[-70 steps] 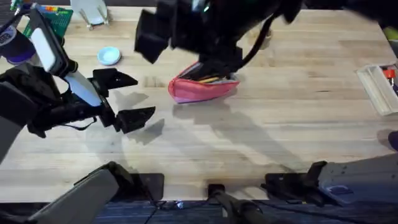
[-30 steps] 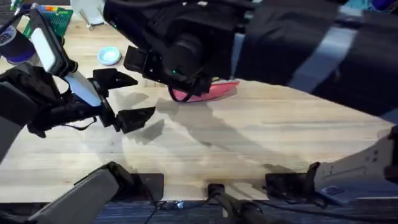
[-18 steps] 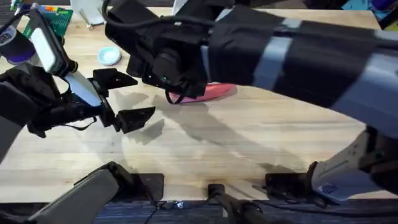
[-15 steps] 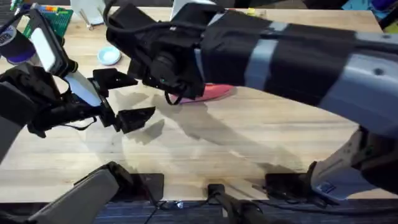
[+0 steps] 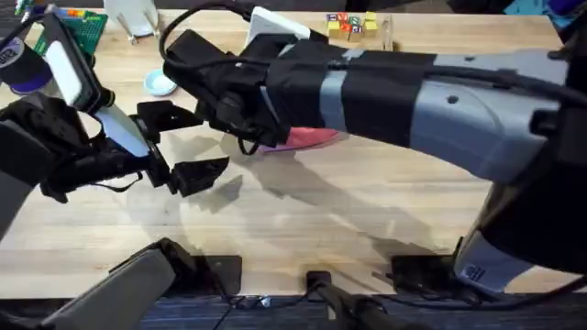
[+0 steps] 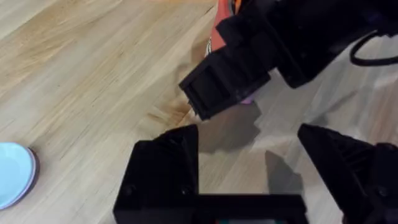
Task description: Unzip the bag, pick up the pens from the table one at a time and place them inside, then zip the bag closed.
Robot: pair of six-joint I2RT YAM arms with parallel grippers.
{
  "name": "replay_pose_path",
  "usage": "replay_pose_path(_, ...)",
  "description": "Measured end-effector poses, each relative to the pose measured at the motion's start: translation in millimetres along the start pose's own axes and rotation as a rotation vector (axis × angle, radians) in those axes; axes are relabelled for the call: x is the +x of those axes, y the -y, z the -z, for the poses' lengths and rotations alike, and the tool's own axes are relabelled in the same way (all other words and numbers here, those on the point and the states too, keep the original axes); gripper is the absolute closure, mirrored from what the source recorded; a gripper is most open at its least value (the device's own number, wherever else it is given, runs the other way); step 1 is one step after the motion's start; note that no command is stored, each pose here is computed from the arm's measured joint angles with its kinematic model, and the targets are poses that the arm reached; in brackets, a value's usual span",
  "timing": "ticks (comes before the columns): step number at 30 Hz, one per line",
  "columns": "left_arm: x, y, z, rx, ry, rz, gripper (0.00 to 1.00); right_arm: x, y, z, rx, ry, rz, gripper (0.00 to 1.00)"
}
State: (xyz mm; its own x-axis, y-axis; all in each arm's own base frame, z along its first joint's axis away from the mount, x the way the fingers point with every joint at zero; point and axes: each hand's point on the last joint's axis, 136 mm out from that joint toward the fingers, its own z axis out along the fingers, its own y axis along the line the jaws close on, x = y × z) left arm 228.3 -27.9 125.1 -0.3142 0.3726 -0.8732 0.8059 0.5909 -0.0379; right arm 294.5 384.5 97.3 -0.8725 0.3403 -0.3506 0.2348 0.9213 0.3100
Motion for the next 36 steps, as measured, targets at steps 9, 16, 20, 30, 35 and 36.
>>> replay_pose_path(9, 0.0, 0.0, 0.0, 0.000, 0.000, 0.000, 0.006, -11.9, 7.4, -3.5, 0.022, 0.022, -0.022, 0.404)
replay_pose_path(16, 0.0, 0.0, 0.0, 0.000, 0.000, 0.000, 0.006, -13.1, 11.3, -4.5, 0.035, 0.027, -0.024, 0.654)
replay_pose_path(20, 0.0, 0.0, 0.0, 0.000, 0.000, 0.000, 0.006, -13.2, 13.0, -4.6, 0.042, 0.028, -0.023, 0.810)
replay_pose_path(30, 0.0, 0.0, 0.0, 0.000, 0.000, 0.000, 0.006, -13.3, 12.1, -4.6, 0.039, 0.029, -0.023, 0.969)
replay_pose_path(35, 0.0, 0.0, 0.0, 0.000, 0.000, -0.001, 0.006, -13.4, 11.9, -4.5, 0.038, 0.029, -0.024, 0.971)
replay_pose_path(36, 0.0, 0.0, 0.0, 0.000, 0.000, 0.000, 0.007, -13.4, 11.9, -4.5, 0.038, 0.029, -0.023, 0.971)
